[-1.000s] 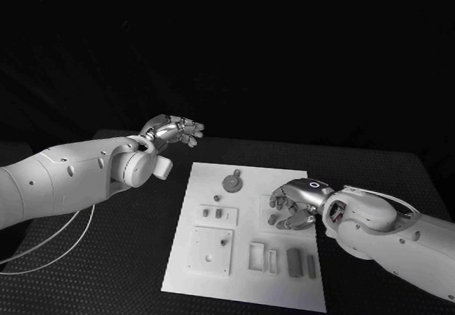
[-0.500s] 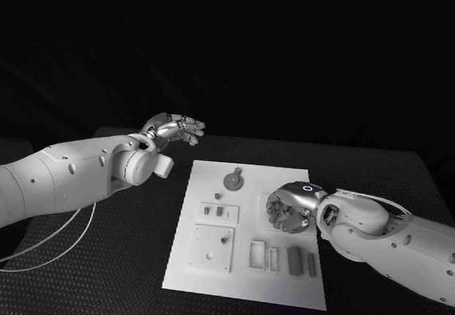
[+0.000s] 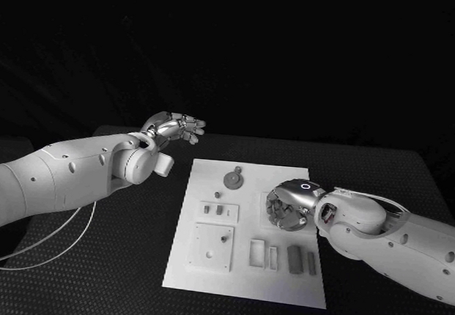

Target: Assemble the parts on the task board

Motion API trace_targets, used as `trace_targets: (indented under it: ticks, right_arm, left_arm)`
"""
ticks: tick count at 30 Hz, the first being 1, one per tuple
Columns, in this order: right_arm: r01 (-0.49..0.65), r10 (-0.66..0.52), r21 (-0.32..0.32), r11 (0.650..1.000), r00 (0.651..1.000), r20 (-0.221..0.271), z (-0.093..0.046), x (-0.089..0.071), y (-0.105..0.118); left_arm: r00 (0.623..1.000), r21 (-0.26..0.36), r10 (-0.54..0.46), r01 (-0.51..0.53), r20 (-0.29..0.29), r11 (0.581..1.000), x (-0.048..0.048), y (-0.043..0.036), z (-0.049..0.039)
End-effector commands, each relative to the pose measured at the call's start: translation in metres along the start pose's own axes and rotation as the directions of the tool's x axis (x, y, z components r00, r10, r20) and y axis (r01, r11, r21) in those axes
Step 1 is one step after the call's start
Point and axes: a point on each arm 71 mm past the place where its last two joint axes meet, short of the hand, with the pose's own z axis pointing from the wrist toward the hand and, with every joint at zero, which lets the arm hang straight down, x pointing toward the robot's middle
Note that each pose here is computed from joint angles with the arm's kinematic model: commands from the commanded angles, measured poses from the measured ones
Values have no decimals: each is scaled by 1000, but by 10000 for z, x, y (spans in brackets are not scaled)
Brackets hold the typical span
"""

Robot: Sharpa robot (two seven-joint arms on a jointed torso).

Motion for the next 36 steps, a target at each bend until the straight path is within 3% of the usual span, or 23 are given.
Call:
trace_targets:
  ticks: [1,15,27,36]
  right_arm:
    - [34,-33,-14,999,999,18,20,6,52]
    - [17,-15,-20,1000,998,68,-54,-42,94]
    - [-49,55,-49,998,990,129,-100,-394,149]
    - [-155,171,-130,979,978,120,2,-447,374]
  left_arm:
    - [1000,7,-11,11,-15,1000,26,-11,6]
    - [1000,7,-11,11,-15,1000,35,-10,16]
    - [1000,7,-12,12,-12,1000,34,-8,26]
    - [1000,6,-13,13,-15,1000,47,-8,29]
